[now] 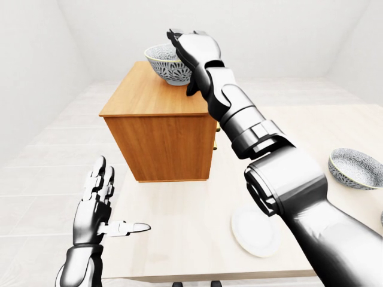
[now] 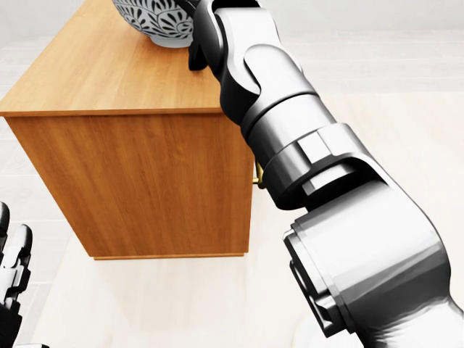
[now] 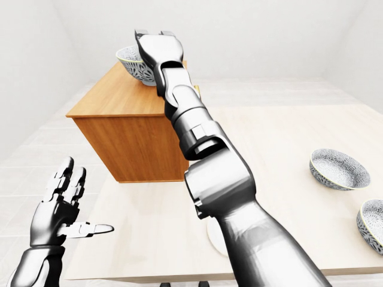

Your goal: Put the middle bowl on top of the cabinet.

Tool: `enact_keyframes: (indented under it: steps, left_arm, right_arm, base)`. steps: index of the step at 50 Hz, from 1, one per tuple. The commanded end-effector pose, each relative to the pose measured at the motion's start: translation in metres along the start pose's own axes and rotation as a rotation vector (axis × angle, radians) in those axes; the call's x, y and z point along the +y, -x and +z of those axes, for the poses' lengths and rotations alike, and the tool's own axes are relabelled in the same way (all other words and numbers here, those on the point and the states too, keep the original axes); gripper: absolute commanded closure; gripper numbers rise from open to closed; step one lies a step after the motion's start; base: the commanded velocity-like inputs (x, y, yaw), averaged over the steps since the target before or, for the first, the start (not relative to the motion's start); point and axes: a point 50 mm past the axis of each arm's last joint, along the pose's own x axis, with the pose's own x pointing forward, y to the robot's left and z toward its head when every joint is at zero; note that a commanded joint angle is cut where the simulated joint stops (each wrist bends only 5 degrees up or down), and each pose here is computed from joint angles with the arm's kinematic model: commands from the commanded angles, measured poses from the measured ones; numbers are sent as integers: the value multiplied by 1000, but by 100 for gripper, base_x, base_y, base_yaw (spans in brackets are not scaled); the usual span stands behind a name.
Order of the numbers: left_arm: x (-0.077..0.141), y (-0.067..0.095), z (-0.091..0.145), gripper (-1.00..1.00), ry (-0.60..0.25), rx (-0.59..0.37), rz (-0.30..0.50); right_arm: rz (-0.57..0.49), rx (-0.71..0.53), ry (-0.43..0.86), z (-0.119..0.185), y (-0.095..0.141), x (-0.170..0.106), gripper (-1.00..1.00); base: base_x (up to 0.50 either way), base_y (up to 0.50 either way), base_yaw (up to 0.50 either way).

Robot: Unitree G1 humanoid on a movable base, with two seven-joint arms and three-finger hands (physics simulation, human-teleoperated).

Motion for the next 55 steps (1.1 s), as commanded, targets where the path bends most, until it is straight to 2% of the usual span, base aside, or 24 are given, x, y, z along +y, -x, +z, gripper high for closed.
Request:
enact_keyframes:
  steps: [1,5,7,38,55]
  left_arm:
    - [0,0,-1,-100,1,1,1]
    - [1,0,0,-100,3,2,2]
    - [1,1,0,-100,3,0,2]
    - [1,-1,2,-100,8,-2,1]
    - [1,-4,1,-100,7,0,4]
  right_arm:
    - [53,6,-23,-1,1,7,-74]
    - [46,7,-29,-1,0,3,-97]
    - [45,7,-30,-1,0,3,-100]
    - [18,8,-42,-4,-2,-12,-100]
    - [-4,62,-45,-25,-3,-24,-100]
  base:
    - [0,0,0]
    - [0,0,0]
    - [0,0,0]
    - [0,0,0]
    - [0,0,0]
